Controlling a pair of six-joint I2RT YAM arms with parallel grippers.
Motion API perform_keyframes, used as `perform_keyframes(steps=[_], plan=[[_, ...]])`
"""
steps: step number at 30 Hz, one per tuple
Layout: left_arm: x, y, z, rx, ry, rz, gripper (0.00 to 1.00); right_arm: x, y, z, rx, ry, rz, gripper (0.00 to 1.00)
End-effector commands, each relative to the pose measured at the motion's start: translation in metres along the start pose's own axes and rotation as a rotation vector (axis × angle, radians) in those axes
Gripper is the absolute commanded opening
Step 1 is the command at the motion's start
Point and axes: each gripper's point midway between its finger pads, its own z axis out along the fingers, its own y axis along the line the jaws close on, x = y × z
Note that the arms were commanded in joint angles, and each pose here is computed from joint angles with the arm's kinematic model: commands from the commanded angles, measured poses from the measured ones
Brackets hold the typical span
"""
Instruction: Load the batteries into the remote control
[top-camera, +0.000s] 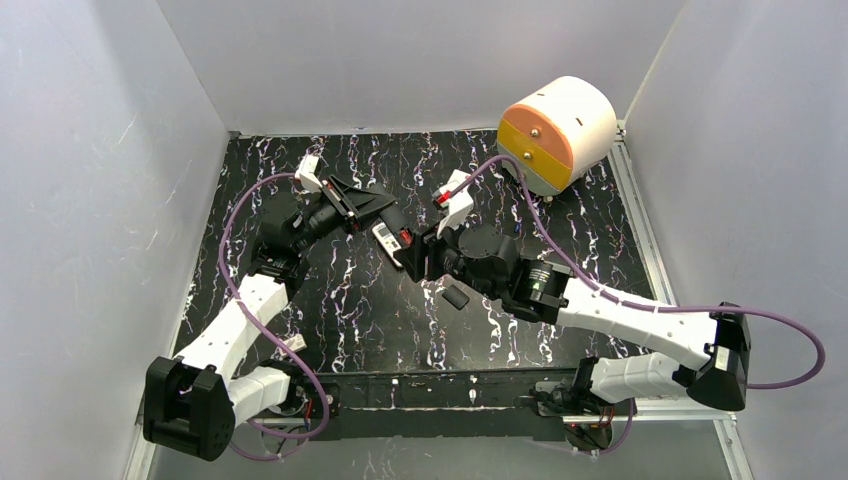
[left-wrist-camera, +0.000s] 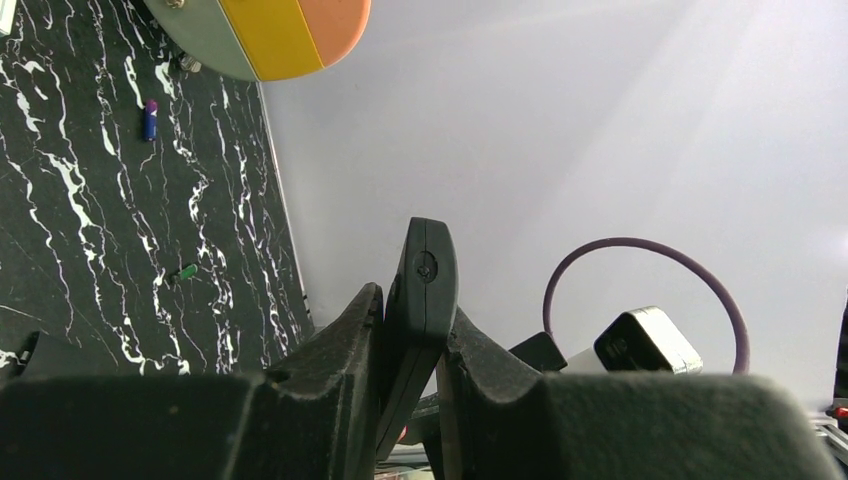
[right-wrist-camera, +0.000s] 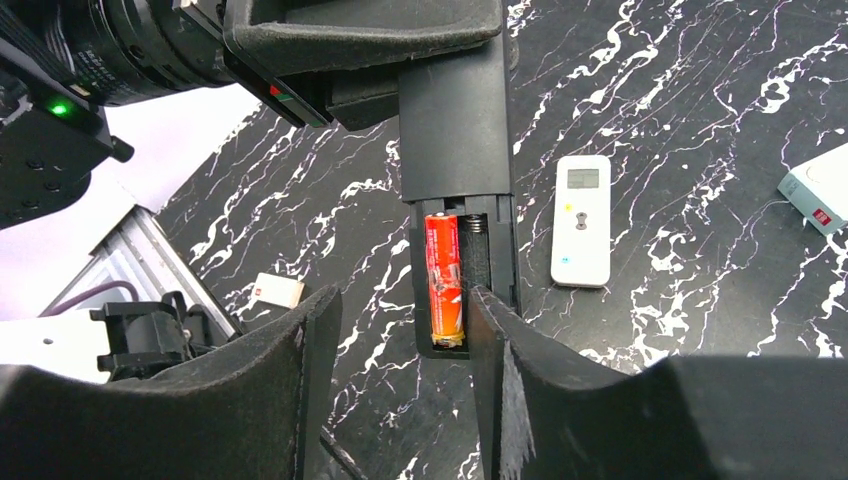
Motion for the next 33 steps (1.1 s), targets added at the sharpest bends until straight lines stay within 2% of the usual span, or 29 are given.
perform_keyframes(steps=[1,14,22,33], plan=[[0.027,-0.062,-0.018,0.178,0.119,0.014,0.00,0.016,-0.032,-0.002,0.139,0.070,-0.025,0.59],[0.027,-0.063,-0.019,0.182,0.118,0.029,0.00,-0.022,-0.027,-0.010,0.144,-0.030,0.013,0.65],[0.028,-0.068,-0.020,0.196,0.120,0.063,0.00,-0.032,-0.024,-0.010,0.124,-0.077,0.003,0.64],[0.028,-0.056,-0.018,0.179,0.116,0.099,0.00,-0.022,-0.032,-0.002,0.181,0.023,-0.101,0.63]])
